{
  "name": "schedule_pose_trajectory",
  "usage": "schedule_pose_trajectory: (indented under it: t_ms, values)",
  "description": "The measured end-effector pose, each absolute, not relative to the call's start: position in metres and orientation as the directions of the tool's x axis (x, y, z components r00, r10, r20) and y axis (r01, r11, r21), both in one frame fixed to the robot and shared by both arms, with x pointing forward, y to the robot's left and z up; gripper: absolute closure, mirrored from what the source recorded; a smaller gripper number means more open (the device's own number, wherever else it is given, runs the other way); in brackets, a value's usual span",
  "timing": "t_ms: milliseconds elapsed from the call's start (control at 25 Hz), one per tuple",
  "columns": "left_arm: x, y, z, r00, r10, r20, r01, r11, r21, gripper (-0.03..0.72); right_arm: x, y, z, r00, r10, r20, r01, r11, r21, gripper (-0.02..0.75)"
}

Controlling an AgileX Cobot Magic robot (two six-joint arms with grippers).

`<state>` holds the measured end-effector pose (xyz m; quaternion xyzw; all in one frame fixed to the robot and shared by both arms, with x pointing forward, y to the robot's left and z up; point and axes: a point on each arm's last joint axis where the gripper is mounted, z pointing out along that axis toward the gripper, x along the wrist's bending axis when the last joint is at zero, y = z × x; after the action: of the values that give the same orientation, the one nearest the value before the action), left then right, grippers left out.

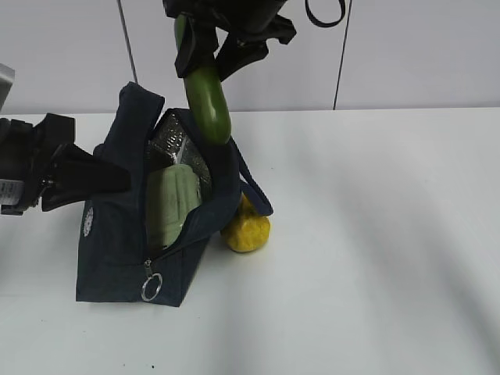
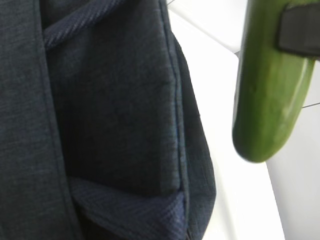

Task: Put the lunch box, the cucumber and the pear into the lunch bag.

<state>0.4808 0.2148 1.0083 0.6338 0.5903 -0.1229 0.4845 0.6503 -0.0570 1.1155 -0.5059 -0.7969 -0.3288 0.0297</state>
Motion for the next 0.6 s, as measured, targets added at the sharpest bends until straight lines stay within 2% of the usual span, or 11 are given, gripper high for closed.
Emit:
schedule_pose_trajectory:
  t_ms: [320, 600]
  values:
    - [0.481, 0.215, 1.008, 0.271, 0.63, -0.728, 0.867, 0.169, 0.469, 0.707, 0.648, -0.045, 1.082, -0.453, 0.729, 0.513, 0.882, 0.283, 0.377, 0.36]
    - [0.481, 0.215, 1.008, 0.271, 0.629, -0.729, 0.867, 0.171, 0.469, 0.707, 0.659, -0.031, 1.036, -0.391, 0.701, 0.596, 0.92, 0.281, 0.273, 0.36]
